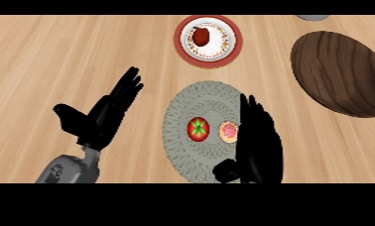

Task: Pick the cupcake from the placemat and place it in the bowl

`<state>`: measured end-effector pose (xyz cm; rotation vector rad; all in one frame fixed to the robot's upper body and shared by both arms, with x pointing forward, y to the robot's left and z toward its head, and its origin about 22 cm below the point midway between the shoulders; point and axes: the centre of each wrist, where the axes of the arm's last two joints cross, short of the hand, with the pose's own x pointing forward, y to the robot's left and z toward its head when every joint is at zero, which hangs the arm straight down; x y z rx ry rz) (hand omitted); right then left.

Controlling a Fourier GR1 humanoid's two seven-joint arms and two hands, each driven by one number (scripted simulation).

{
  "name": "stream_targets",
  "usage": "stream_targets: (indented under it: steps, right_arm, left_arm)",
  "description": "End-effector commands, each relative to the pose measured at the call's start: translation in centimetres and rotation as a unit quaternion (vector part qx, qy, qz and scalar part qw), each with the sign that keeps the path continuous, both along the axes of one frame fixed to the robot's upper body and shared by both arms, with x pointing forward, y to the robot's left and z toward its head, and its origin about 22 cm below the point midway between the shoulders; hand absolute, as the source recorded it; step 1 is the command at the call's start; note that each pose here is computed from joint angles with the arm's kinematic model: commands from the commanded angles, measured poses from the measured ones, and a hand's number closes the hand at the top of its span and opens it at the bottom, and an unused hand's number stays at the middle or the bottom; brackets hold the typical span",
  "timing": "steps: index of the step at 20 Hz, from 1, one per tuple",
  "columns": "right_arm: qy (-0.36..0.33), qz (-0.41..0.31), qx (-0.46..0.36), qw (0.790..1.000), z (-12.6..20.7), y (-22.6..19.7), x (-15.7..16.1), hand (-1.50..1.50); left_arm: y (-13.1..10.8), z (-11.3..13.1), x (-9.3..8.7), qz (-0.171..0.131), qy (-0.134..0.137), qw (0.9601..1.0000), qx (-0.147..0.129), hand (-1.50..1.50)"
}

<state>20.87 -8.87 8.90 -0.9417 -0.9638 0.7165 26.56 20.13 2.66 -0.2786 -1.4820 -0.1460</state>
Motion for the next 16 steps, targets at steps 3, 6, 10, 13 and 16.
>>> stream_targets:
  steps: [3,6,10,13,16]
  right_arm:
    - [0.102,-0.088,-0.035,0.99,-0.6,0.9,2.4,-1.5]
    - [0.14,-0.094,-0.052,0.984,-0.7,0.6,2.3,-1.5]
    - [0.156,-0.091,-0.041,0.983,-0.9,0.6,2.5,-1.5]
    - [0.162,-0.086,-0.043,0.982,-2.3,0.4,3.2,-1.5]
    - [0.147,-0.079,-0.047,0.985,-1.3,1.8,2.9,-1.5]
  left_arm:
    - [-1.0,0.9,1.0,0.003,-0.008,1.0,0.0,0.0]
    - [-0.9,0.1,0.0,0.003,-0.004,1.0,0.001,0.0]
    - [0.1,0.7,0.5,0.002,0.001,1.0,0.002,0.0]
    - [0.1,-0.3,0.6,0.001,0.004,1.0,-0.001,0.0]
    - [0.4,-1.4,-0.3,0.0,0.003,1.0,-0.002,0.0]
